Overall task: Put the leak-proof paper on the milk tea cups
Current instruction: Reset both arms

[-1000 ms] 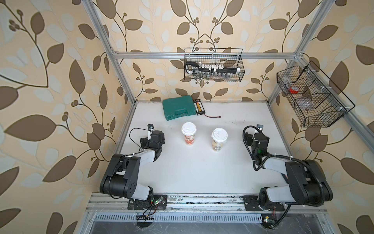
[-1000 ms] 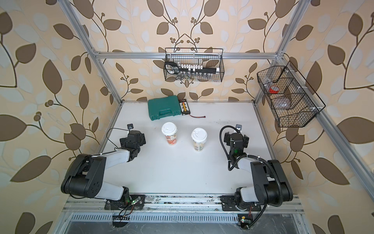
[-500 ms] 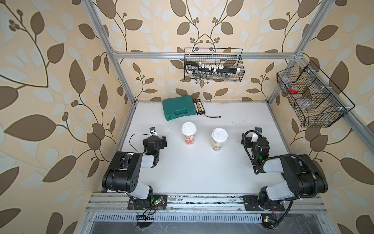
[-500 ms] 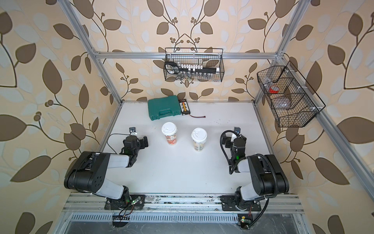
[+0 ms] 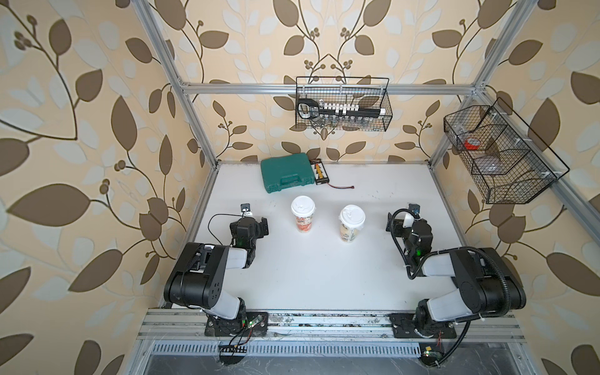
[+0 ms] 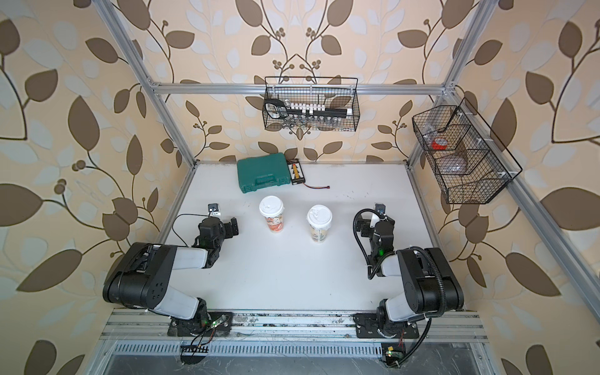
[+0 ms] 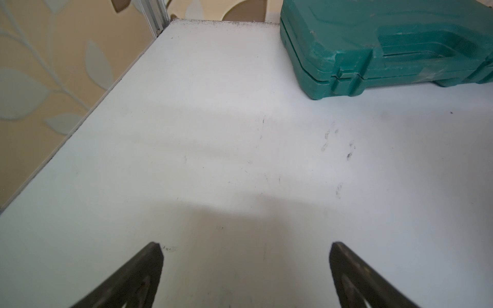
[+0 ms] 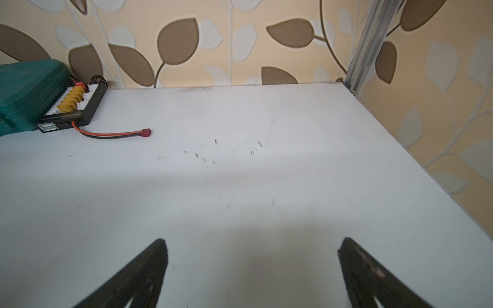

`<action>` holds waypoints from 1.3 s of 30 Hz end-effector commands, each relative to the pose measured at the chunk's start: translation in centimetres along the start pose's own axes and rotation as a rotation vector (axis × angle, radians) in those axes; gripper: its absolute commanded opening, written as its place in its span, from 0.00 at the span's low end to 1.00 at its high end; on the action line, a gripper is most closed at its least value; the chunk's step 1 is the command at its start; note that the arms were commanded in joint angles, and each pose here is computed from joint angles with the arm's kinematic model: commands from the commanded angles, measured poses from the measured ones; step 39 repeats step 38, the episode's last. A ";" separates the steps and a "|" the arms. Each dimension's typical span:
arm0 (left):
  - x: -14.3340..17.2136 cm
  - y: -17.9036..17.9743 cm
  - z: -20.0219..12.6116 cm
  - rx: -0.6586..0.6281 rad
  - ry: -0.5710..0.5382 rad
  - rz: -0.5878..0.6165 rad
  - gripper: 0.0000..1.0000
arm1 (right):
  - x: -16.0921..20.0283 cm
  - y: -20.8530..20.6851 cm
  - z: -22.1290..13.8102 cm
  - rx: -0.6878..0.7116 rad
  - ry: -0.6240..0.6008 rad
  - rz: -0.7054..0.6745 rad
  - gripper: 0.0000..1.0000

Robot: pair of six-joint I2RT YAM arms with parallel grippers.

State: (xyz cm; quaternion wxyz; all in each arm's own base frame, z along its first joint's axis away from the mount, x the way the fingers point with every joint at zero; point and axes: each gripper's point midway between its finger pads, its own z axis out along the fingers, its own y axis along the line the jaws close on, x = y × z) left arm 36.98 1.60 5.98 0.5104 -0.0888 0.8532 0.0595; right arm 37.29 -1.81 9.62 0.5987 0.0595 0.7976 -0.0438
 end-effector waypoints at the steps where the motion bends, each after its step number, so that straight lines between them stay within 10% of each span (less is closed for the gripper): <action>1: -2.2 -0.2 0.0 0.018 -0.064 -0.008 0.99 | -1.1 0.2 0.3 -0.012 -0.032 0.001 1.00; 5: -2.2 -0.2 0.0 0.017 -0.064 -0.008 0.99 | -1.1 0.4 0.3 -0.034 -0.029 0.008 1.00; 9: -2.1 -0.2 0.0 0.019 -0.062 -0.007 0.99 | -1.1 5.0 -1.6 -0.467 -0.052 -0.062 1.00; 14: -2.2 -0.2 0.0 0.018 -0.064 -0.008 0.99 | -1.0 4.8 -1.4 -0.446 -0.043 -0.061 1.00; 18: -2.2 -0.1 0.0 0.017 -0.063 -0.008 0.99 | -1.1 0.0 0.2 -0.124 -0.027 0.050 1.00; 39: -2.2 -0.2 0.0 0.019 -0.064 -0.008 0.99 | -0.8 0.8 0.7 -0.090 -0.005 0.003 1.00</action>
